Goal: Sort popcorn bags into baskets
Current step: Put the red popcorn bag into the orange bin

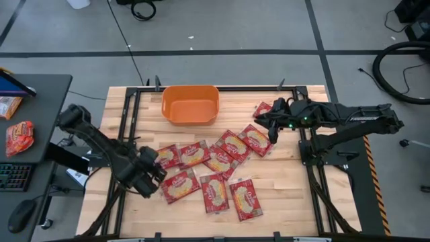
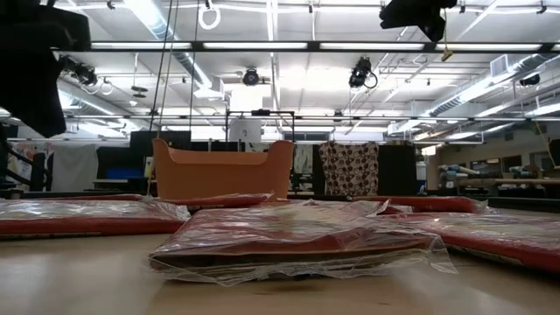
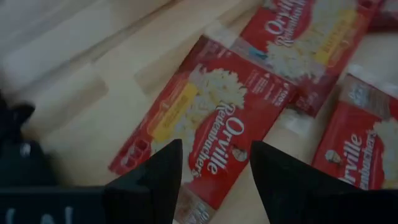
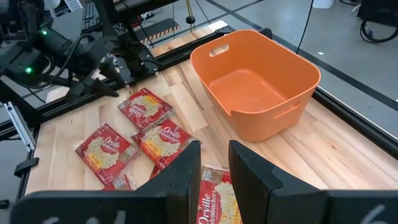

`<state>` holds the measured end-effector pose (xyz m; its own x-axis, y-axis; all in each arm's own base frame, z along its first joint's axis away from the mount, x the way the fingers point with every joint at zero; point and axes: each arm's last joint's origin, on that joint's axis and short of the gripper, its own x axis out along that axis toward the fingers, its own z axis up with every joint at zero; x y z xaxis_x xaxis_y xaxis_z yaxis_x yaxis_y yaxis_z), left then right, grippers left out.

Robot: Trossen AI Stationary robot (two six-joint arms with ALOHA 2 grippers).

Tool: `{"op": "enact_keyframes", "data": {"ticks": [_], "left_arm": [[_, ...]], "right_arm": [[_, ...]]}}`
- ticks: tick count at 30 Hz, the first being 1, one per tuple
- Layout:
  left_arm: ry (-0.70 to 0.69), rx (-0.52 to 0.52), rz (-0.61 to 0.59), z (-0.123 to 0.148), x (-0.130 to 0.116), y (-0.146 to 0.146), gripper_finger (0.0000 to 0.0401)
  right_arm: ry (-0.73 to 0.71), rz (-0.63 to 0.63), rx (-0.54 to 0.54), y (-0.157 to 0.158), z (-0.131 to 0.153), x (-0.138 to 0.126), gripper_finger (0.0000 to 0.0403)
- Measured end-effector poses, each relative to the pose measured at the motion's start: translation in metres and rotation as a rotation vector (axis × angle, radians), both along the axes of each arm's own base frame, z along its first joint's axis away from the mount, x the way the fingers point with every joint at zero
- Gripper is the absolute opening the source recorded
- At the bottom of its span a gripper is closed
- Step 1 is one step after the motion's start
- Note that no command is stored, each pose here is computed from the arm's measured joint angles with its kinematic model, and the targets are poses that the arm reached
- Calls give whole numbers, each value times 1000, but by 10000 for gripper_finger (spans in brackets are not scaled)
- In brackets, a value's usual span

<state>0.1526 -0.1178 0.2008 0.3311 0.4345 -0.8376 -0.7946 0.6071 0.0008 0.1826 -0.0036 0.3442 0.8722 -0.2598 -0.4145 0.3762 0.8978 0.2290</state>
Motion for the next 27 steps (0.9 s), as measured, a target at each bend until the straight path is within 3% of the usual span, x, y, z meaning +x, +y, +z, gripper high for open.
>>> {"op": "enact_keyframes", "data": {"ticks": [6, 10, 15, 21, 27], "left_arm": [[60, 89, -320, -6, 19, -5, 192], [85, 127, -424, -18, 39, -7, 192], [219, 103, -481, -41, 54, -5, 192], [364, 50, -461, -66, 61, 0, 192], [451, 71, -444, -72, 65, 1, 192]], "right_arm": [[0, -7, -1, -1, 0, 0, 89], [-1, -9, 1, -1, 0, 0, 89], [-1, -7, 4, -1, 0, 0, 89], [-5, -12, 18, -1, 0, 0, 89], [-7, 2, 37, 0, 0, 0, 89]]}}
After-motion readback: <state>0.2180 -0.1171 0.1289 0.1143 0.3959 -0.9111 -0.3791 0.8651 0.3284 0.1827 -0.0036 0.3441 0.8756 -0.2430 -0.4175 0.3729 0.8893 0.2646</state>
